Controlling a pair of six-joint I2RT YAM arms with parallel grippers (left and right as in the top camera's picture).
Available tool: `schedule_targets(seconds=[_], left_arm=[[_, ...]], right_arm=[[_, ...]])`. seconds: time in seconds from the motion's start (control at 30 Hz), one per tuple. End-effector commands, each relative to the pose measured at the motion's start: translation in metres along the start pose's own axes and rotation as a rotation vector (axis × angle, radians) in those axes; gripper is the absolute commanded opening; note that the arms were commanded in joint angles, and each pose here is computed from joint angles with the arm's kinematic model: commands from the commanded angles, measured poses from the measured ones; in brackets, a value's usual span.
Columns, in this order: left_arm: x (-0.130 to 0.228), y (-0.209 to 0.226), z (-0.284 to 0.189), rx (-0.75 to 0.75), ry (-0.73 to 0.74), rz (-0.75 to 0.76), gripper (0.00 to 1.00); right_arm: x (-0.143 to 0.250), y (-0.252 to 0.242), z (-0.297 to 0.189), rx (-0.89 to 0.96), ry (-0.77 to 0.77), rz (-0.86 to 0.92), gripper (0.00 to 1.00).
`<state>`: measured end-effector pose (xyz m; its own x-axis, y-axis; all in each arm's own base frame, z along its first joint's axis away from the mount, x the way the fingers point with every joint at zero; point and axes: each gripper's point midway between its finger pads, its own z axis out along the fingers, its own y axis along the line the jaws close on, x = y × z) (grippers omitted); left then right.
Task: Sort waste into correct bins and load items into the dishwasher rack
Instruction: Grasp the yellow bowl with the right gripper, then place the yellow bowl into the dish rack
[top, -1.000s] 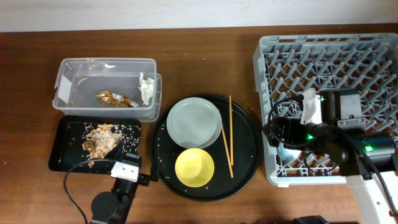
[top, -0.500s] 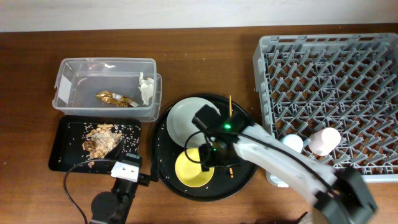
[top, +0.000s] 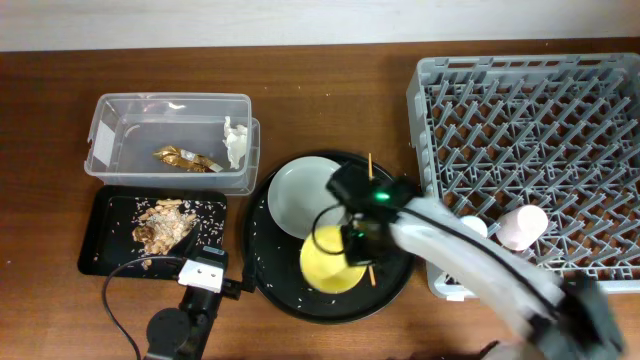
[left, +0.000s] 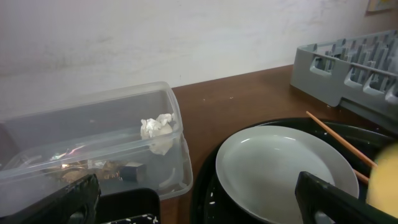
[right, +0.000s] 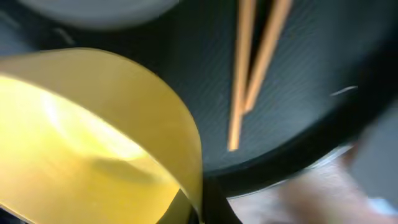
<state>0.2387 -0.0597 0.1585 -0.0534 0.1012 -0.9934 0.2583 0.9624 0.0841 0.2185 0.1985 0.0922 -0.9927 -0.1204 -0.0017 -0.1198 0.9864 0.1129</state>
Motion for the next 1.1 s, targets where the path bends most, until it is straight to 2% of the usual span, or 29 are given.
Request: schedule_targets(seconds=[0.0,0.03,0.1,0.13,0.23,0.27,0.33,0.43,0.63,0.77,0.93,0.97,1.03,1.07], left_arm=[[0.001,-0.001,0.0,0.005,-0.003,0.012,1.0],[0.001,-0.001,0.0,0.005,-0.002,0.012,1.0],[0.001,-0.001,0.0,0.005,-0.002,0.012,1.0],[0.001,-0.001,0.0,0.005,-0.003,0.012,0.99],[0.001,-0.001,0.0,0.005,-0.002,0.012,1.0],[0.001,-0.001,0.0,0.005,-0.002,0.012,0.99],[0.001,0.0,0.0,0.004,-0.003,0.012,0.99],[0.001,-0.001,0.0,0.005,-0.003,0.012,0.99],[0.001,-0.001,0.0,0.005,-0.002,0.012,0.99],[0.001,0.0,0.0,0.004,-0.002,0.012,0.99],[0.001,0.0,0.0,0.004,-0.003,0.012,1.0],[0.001,0.0,0.0,0.004,-0.002,0.012,1.0],[0.001,0.0,0.0,0.004,-0.002,0.012,1.0],[0.001,-0.001,0.0,0.005,-0.003,0.012,0.99]], right_arm=[[-0.045,-0.085,-0.113,0.239,-0.516,0.137,0.06],[-0.048,-0.128,-0.151,0.363,-0.666,0.245,0.04],[-0.042,-0.197,-0.201,0.559,-0.845,0.481,0.04],[-0.037,-0.23,-0.218,0.636,-0.902,0.629,0.04],[-0.047,-0.281,-0.225,0.727,-0.927,0.795,0.04],[-0.052,-0.289,-0.223,0.765,-0.915,0.793,0.04],[-0.072,-0.307,-0.212,0.97,-0.823,0.695,0.04],[-0.097,-0.309,-0.182,1.105,-0.725,0.6,0.04],[-0.119,-0.31,-0.134,1.336,-0.565,0.45,0.04],[-0.127,-0.303,-0.116,1.348,-0.528,0.388,0.04],[-0.129,-0.27,-0.076,1.157,-0.432,0.248,0.05],[-0.128,-0.269,-0.075,1.151,-0.422,0.242,0.08],[-0.121,-0.268,-0.071,1.129,-0.378,0.222,0.41],[-0.119,-0.265,-0.07,1.102,-0.374,0.228,0.45]])
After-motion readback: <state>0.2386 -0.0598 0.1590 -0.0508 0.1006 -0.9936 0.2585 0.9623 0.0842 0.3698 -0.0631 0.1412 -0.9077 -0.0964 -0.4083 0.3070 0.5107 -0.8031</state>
